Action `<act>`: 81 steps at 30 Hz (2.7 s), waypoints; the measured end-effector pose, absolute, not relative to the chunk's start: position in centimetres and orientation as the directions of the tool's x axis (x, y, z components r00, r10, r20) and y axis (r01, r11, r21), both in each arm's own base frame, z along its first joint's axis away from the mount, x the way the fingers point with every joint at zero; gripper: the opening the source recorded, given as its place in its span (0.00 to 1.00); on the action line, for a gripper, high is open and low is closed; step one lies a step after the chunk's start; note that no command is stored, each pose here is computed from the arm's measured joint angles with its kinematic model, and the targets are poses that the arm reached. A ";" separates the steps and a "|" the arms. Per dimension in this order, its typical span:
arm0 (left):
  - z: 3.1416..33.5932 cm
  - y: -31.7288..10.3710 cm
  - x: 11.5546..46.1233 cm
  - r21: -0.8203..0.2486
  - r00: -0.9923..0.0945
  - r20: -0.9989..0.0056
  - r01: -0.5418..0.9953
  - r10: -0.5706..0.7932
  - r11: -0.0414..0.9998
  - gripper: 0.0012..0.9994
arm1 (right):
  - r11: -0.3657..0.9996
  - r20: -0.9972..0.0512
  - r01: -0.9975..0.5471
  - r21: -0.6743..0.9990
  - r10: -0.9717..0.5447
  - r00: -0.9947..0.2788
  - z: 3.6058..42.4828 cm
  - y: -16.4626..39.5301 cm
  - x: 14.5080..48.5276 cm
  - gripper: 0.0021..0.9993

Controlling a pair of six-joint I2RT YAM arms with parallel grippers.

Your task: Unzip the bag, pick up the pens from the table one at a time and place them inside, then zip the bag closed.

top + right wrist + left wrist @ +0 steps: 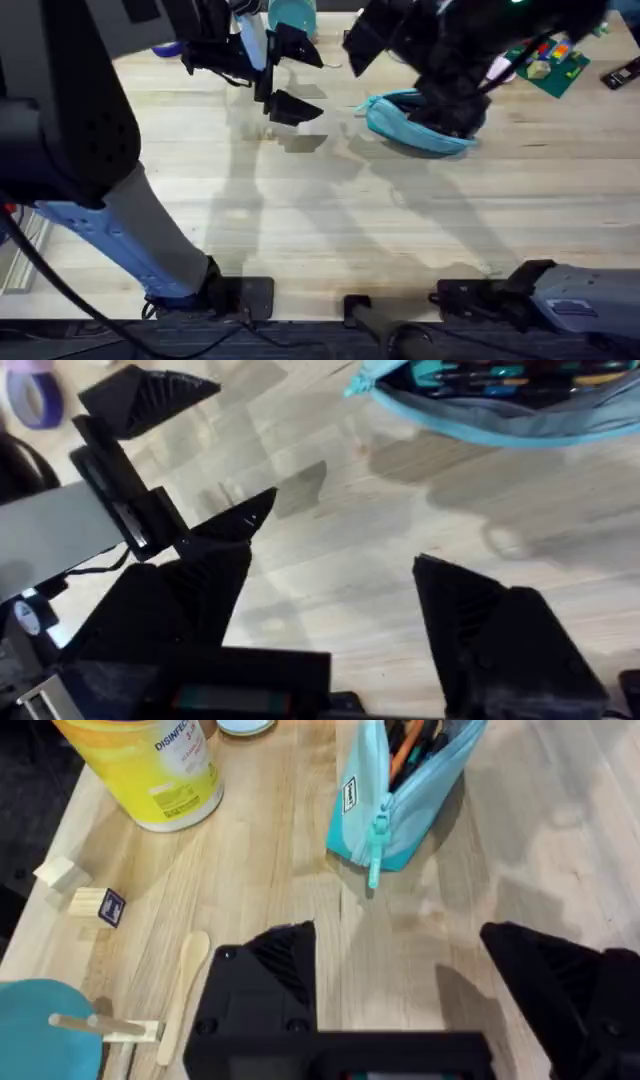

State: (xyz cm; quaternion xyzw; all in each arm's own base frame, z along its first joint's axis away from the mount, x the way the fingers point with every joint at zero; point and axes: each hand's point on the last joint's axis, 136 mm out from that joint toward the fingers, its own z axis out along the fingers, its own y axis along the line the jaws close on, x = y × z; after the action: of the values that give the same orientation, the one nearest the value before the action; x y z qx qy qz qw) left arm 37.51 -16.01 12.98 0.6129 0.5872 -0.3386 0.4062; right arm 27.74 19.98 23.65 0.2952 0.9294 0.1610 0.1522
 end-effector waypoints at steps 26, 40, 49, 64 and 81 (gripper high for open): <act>13.0 -16.0 37.5 0.100 0.081 -0.892 0.995 0.444 0.020 1.00 | 0.625 -0.120 0.647 0.438 0.753 -0.647 22.3 21.4 30.3 1.00; 13.0 -16.0 37.5 0.100 0.081 -0.892 0.995 0.444 0.019 0.99 | 0.498 -0.044 0.760 0.417 0.847 -0.530 21.0 21.7 30.5 1.00; 13.0 -16.0 37.5 0.100 0.081 -0.892 0.995 0.444 0.020 0.99 | 0.555 -0.117 0.731 0.396 0.820 -0.560 20.4 21.1 31.2 1.00; 13.0 -16.0 37.5 0.100 0.081 -0.892 0.995 0.444 0.019 0.99 | 0.690 -0.250 0.635 0.347 0.721 -0.646 18.5 21.4 33.2 1.00; 13.0 -16.0 37.5 0.100 0.081 -0.892 0.995 0.444 0.019 0.99 | 0.739 -0.258 0.610 0.285 0.672 -0.694 14.7 23.1 34.3 1.00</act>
State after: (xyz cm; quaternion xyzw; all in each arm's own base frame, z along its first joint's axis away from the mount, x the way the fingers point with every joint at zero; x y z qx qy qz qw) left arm 37.51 -16.01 12.98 0.6129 0.5871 -0.3386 0.4063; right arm 34.28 23.13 14.68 0.3501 0.9160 0.0887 0.1747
